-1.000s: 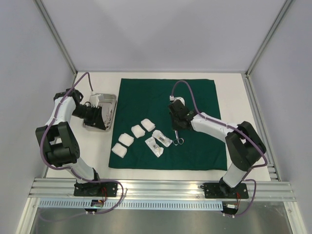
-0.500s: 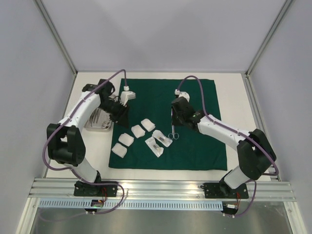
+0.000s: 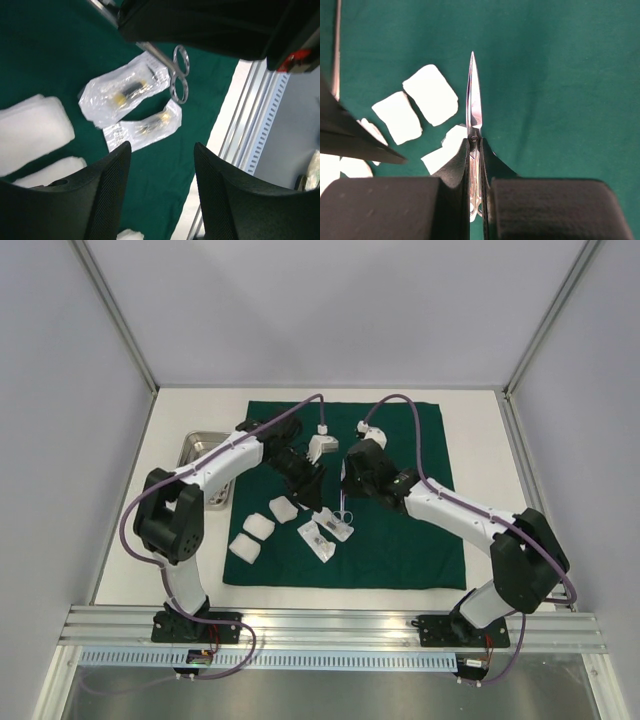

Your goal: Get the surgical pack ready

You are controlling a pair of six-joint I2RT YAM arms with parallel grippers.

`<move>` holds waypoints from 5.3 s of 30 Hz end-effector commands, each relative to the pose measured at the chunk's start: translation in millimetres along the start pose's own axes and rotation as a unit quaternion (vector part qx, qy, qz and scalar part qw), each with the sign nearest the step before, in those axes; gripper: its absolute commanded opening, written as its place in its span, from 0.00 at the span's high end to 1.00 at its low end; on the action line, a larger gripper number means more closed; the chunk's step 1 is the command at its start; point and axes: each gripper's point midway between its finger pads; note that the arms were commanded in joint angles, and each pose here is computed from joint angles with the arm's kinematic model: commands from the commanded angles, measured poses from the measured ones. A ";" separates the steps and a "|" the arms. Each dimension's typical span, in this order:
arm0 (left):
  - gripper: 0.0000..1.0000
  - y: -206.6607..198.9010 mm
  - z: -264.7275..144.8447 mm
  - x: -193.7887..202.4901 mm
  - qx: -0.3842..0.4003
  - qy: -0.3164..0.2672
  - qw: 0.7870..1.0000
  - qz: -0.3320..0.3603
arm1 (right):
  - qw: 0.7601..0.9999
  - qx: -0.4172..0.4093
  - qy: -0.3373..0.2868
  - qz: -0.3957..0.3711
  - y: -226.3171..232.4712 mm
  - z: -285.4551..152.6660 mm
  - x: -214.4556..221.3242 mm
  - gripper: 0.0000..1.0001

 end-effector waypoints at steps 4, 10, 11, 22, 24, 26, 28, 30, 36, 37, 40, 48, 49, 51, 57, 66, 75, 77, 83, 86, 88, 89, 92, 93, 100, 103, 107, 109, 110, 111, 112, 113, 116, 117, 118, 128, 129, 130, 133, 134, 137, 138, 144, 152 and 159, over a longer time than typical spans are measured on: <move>0.37 -24.0 23.3 -16.9 0.041 -0.032 0.999 0.018 | 0.996 -0.043 -0.062 0.043 23.2 -17.2 -40.3 0.99; 0.37 -21.1 34.9 -15.9 0.048 -0.028 0.998 0.010 | 0.995 -0.051 -0.062 0.054 27.0 -18.6 -41.1 1.00; 0.37 -21.0 35.9 -15.2 0.050 -0.026 0.998 0.008 | 0.995 -0.051 -0.064 0.056 26.9 -19.0 -42.2 0.99; 0.54 -19.2 43.7 -8.1 0.057 -0.011 0.998 -0.007 | 0.993 -0.051 -0.072 0.076 27.1 -22.2 -46.6 1.00; 0.65 -19.4 43.6 -7.5 0.059 -0.010 0.998 -0.010 | 0.993 -0.050 -0.070 0.076 26.3 -21.2 -45.0 0.99; 0.82 -20.9 43.9 -6.5 0.062 -0.008 0.998 -0.012 | 0.993 -0.051 -0.071 0.076 26.8 -20.8 -45.2 0.99; 0.95 -23.3 42.1 -6.6 0.065 -0.006 0.998 -0.013 | 0.993 -0.053 -0.069 0.076 27.7 -20.5 -44.3 0.99; 1.00 -22.5 40.4 -4.4 0.059 0.000 0.998 -0.020 | 0.994 -0.054 -0.067 0.074 27.7 -20.5 -43.3 1.00; 1.00 1.8 24.8 3.1 -0.005 0.009 1.000 -0.020 | 0.996 -0.043 -0.064 0.042 17.6 -31.5 -44.2 0.81; 1.00 8.2 20.1 6.8 -0.015 0.010 0.999 -0.028 | 0.996 -0.043 -0.066 0.037 17.0 -34.1 -46.8 0.77; 1.00 34.8 1.9 13.5 -0.049 0.006 0.997 -0.061 | 0.996 -0.049 -0.077 0.013 16.7 -46.5 -53.6 0.62; 1.00 56.5 -69.9 28.3 -0.083 -0.044 0.992 -0.086 | 0.994 -0.047 -0.101 -0.016 8.1 -68.8 -68.4 0.48; 1.00 56.5 -81.0 29.2 -0.089 -0.054 0.991 -0.083 | 0.994 -0.046 -0.102 -0.020 6.7 -69.0 -68.7 0.48; 1.00 67.2 -102.0 39.8 -0.102 -0.061 0.988 -0.098 | 0.994 -0.047 -0.095 -0.023 4.7 -67.3 -67.5 0.48; 1.00 112.9 -160.1 72.6 -0.150 -0.093 0.970 -0.167 | 0.996 -0.053 -0.065 -0.036 3.8 -54.7 -59.8 0.47; 1.00 163.6 -183.0 111.5 -0.178 -0.065 0.956 -0.223 | 0.997 -0.054 -0.028 -0.042 6.9 -32.2 -45.7 0.48; 1.00 199.5 -205.7 107.3 -0.205 -0.065 0.947 -0.238 | 0.997 -0.053 -0.013 -0.046 6.1 -23.8 -37.1 0.48; 1.00 202.7 -206.4 103.0 -0.202 -0.071 0.948 -0.234 | 0.997 -0.055 -0.011 -0.045 7.3 -22.8 -36.7 0.48; 1.00 216.8 -196.2 108.9 -0.184 -0.046 0.949 -0.251 | 0.997 -0.056 -0.002 -0.044 7.1 -17.1 -31.6 0.48; 1.00 220.0 -188.5 111.6 -0.170 -0.041 0.950 -0.258 | 0.998 -0.053 0.005 -0.043 5.2 -13.8 -25.3 0.48; 1.00 223.0 -185.7 112.2 -0.167 -0.040 0.950 -0.261 | 0.998 -0.056 0.009 -0.042 5.7 -12.3 -21.0 0.48; 1.00 225.5 -183.0 114.1 -0.164 -0.036 0.950 -0.264 | 0.997 -0.057 0.010 -0.042 6.0 -11.8 -20.0 0.48; 0.99 230.8 -180.0 115.0 -0.159 -0.031 0.949 -0.270 | 0.997 -0.058 0.020 -0.042 6.2 -8.4 -14.4 0.48; 0.98 231.0 -178.8 114.8 -0.155 -0.029 0.950 -0.270 | 0.997 -0.058 0.022 -0.040 5.8 -6.7 -13.6 0.48; 0.86 232.8 -175.1 115.6 -0.132 -0.013 0.952 -0.275 | 0.997 -0.061 0.036 -0.037 8.8 2.7 -7.0 0.48; 0.79 234.9 -175.0 115.3 -0.132 -0.011 0.952 -0.277 | 0.995 -0.079 0.049 -0.036 14.9 4.8 -1.9 0.48; 0.71 240.4 -175.8 113.7 -0.135 -0.010 0.950 -0.281 | 0.995 -0.075 0.062 -0.038 14.1 10.5 4.1 0.48; 0.71 243.4 -177.9 113.7 -0.142 -0.009 0.949 -0.281 | 0.994 -0.075 0.068 -0.038 14.2 11.6 6.4 0.48; 0.70 244.1 -178.5 113.8 -0.144 -0.009 0.949 -0.281 | 0.994 -0.075 0.070 -0.039 14.1 12.8 7.8 0.49; 0.69 246.1 -180.4 112.9 -0.150 -0.010 0.948 -0.280 | 0.994 -0.075 0.074 -0.039 13.5 13.5 10.2 0.49; 0.69 246.2 -182.7 111.6 -0.157 -0.011 0.948 -0.278 | 0.993 -0.076 0.078 -0.041 14.1 13.8 12.3 0.50; 0.68 247.4 -185.3 113.0 -0.165 -0.009 0.946 -0.278 | 0.993 -0.077 0.082 -0.046 14.5 14.0 15.0 0.50; 0.66 245.6 -192.2 111.1 -0.178 -0.011 0.946 -0.271 | 0.991 -0.074 0.093 -0.066 14.1 13.5 22.2 0.51; 0.65 244.5 -194.5 109.7 -0.182 -0.014 0.946 -0.269 | 0.990 -0.072 0.094 -0.073 14.6 13.3 23.4 0.51; 0.64 241.8 -197.0 108.2 -0.185 -0.016 0.946 -0.264 | 0.990 -0.066 0.093 -0.079 13.5 12.8 23.3 0.51; 0.63 214.8 -211.2 99.0 -0.187 -0.038 0.950 -0.247 | 0.977 -0.052 0.133 -0.156 20.4 9.9 49.6 0.49; 0.63 208.7 -213.6 97.5 -0.188 -0.044 0.951 -0.243 | 0.974 -0.051 0.138 -0.171 20.7 11.2 53.8 0.48; 0.63 205.8 -213.5 96.9 -0.186 -0.047 0.951 -0.242 | 0.972 -0.051 0.143 -0.180 22.9 10.9 57.7 0.48; 0.63 192.5 -213.1 94.3 -0.177 -0.061 0.953 -0.237 | 0.963 -0.057 0.169 -0.203 24.3 15.3 71.7 0.46; 0.63 188.2 -211.2 92.5 -0.169 -0.066 0.955 -0.236 | 0.962 -0.059 0.174 -0.204 24.1 18.0 74.9 0.46; 0.63 176.7 -208.4 93.8 -0.162 -0.070 0.957 -0.231 | 0.958 -0.060 0.190 -0.206 24.9 26.5 83.6 0.46; 0.63 171.1 -206.4 94.6 -0.163 -0.069 0.958 -0.227 | 0.957 -0.060 0.195 -0.208 26.1 30.4 86.8 0.47; 0.63 149.5 -196.9 98.9 -0.159 -0.060 0.963 -0.208 | 0.951 -0.047 0.212 -0.218 19.6 37.8 97.9 0.53; 0.63 129.1 -193.2 92.7 -0.150 -0.065 0.968 -0.191 | 0.949 -0.044 0.218 -0.223 15.8 37.8 105.4 0.88; 0.63 118.3 -195.7 89.2 -0.151 -0.068 0.970 -0.179 | 0.955 -0.031 0.185 -0.229 13.4 24.7 83.3 1.00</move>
Point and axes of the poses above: each gripper's point midway between its finger pads, its own z axis out along the fingers, its own y axis along the line the jaws close on, x = y × z, and after that the axes turned 13 degrees about -z, right-handed
